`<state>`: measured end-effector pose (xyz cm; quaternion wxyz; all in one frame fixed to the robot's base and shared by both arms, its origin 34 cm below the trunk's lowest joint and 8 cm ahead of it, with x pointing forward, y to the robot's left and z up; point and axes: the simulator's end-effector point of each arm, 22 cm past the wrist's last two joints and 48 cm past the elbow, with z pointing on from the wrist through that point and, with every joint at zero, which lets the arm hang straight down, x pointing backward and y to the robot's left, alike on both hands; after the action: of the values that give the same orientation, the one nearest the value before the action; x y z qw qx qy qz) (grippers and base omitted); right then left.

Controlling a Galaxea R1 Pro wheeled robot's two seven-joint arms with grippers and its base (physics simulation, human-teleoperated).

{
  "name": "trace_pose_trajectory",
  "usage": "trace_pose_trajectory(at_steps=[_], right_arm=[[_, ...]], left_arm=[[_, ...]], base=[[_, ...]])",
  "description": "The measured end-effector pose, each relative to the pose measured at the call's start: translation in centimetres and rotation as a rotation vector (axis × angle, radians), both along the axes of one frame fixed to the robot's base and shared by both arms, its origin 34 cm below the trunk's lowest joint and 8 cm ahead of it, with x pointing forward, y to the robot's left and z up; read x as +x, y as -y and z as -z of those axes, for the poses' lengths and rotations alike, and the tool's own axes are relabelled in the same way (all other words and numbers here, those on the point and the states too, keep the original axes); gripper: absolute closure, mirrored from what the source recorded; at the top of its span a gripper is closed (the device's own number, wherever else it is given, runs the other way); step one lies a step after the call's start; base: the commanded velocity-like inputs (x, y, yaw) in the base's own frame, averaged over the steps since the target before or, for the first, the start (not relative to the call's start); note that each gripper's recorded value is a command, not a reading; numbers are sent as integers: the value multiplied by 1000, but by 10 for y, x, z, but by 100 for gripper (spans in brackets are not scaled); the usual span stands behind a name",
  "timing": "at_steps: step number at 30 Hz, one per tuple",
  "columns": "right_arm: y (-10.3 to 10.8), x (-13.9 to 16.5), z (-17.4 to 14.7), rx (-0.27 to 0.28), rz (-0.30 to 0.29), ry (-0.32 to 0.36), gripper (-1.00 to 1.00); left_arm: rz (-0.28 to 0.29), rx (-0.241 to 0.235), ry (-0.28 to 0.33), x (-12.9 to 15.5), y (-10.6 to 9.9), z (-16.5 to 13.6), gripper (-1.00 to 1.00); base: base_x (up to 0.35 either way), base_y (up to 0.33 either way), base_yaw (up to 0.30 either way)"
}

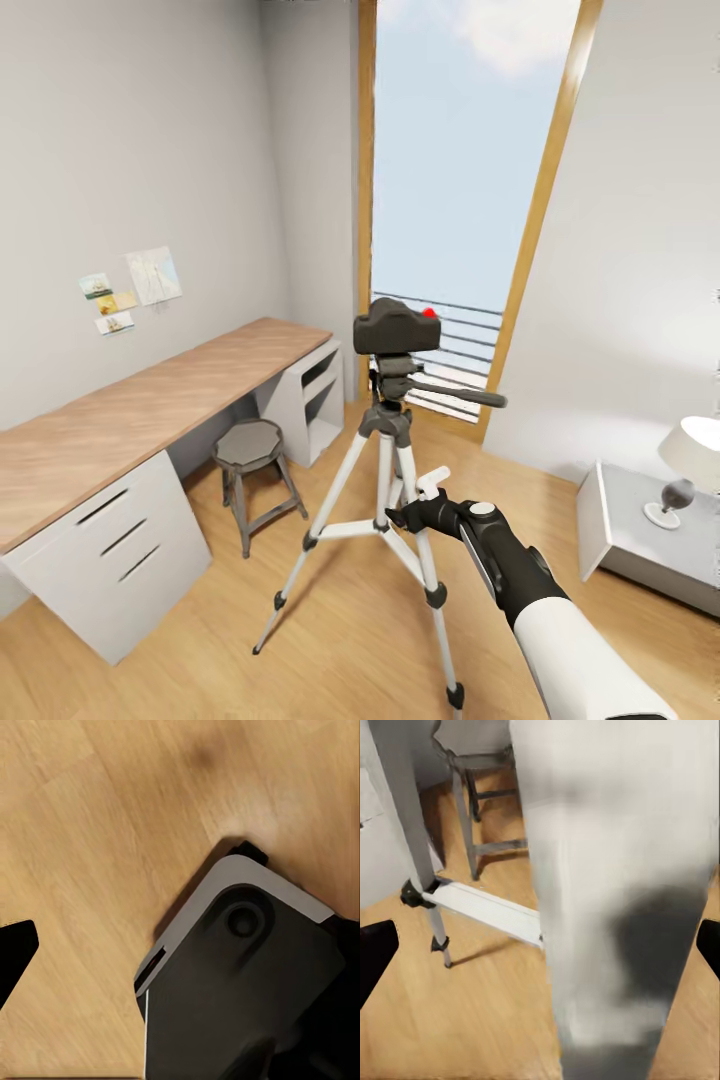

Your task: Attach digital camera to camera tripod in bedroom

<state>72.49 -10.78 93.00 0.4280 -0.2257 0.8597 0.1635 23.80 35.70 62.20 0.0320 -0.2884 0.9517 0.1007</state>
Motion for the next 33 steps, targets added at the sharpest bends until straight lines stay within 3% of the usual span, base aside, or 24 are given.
trace_pose_trajectory(at_steps=[19,33], right_arm=[[2,1,-1,-2,6,4,-100],[4,4,-4,-1,14,17,-100]], left_arm=[[0,-5,0,0,3,0,-100],[0,-7,-1,0,5,1,-100]], base=[[-93,0,0],[-302,0,0]])
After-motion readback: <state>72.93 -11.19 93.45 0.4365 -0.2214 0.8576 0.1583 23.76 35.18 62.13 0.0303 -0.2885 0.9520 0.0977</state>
